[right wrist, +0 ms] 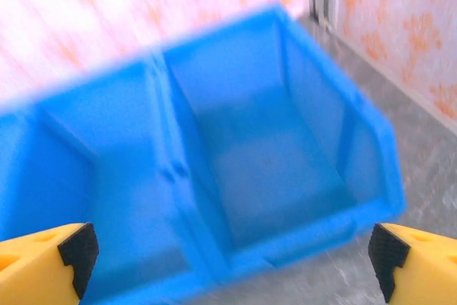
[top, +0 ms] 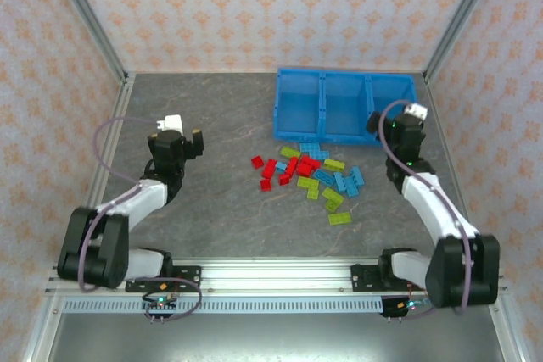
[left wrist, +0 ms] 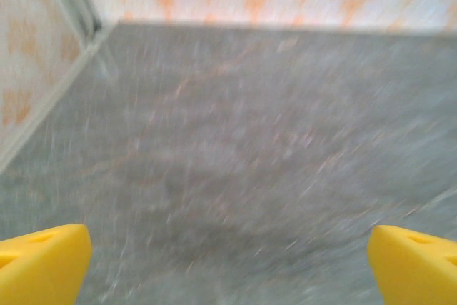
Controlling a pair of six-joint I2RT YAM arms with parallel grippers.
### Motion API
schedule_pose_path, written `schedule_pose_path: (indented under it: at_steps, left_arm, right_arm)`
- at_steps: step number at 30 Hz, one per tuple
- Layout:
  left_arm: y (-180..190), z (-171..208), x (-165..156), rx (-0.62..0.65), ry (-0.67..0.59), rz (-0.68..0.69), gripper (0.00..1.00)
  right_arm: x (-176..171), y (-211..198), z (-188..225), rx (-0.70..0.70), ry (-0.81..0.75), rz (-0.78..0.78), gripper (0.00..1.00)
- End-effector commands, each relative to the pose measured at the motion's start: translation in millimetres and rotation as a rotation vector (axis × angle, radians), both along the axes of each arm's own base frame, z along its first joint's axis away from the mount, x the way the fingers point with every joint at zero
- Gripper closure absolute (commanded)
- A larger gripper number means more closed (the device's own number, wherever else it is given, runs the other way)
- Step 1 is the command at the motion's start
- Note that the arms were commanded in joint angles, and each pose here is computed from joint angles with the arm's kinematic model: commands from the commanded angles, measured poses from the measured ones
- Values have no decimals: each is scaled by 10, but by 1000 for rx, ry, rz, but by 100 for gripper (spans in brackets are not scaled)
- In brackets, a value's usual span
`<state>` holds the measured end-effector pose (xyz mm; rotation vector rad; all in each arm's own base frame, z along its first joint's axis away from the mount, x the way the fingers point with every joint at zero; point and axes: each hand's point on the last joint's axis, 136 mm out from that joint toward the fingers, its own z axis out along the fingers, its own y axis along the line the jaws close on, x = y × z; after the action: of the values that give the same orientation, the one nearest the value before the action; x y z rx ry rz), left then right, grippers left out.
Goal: Sort the legos into containers by color
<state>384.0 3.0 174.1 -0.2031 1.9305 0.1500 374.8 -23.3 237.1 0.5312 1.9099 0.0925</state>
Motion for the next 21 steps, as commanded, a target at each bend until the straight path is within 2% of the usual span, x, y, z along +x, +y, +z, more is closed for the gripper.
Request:
schedule_pose_path:
  at_steps: [1,5,8,11,14,16,18,21]
  left_arm:
    - [-361,271,-263,-90,48,-99,0]
    - [-948,781,-565,-129,73,-360,0]
    - [-1366,1051,-875,-81,109,-602,0]
    - [-1791,1161,-1297,12,183,-933,0]
    - [-2082,1020,-1769,127,257,-1266,0]
    - [-2112,829,-1811,200,274,-1320,0]
    - [-2103,669,-1709,240,270,-1290,0]
    - [-2073,436,-1666,272,304,-1276,0]
  right_arm:
    - [-746,315,-596,242,383,53,1]
    - [-1117,611,-627,348,507,132,4]
    - [-1363,706,-735,335,620,128,6]
    - [-1492,776,-891,301,700,145,7]
    - [-1526,829,-1127,253,797,165,8]
    - [-1502,911,-1270,232,853,184,9]
    - [-1436,949,-1375,199,861,183,9]
    - [-1362,1015,-1507,165,872,192,20]
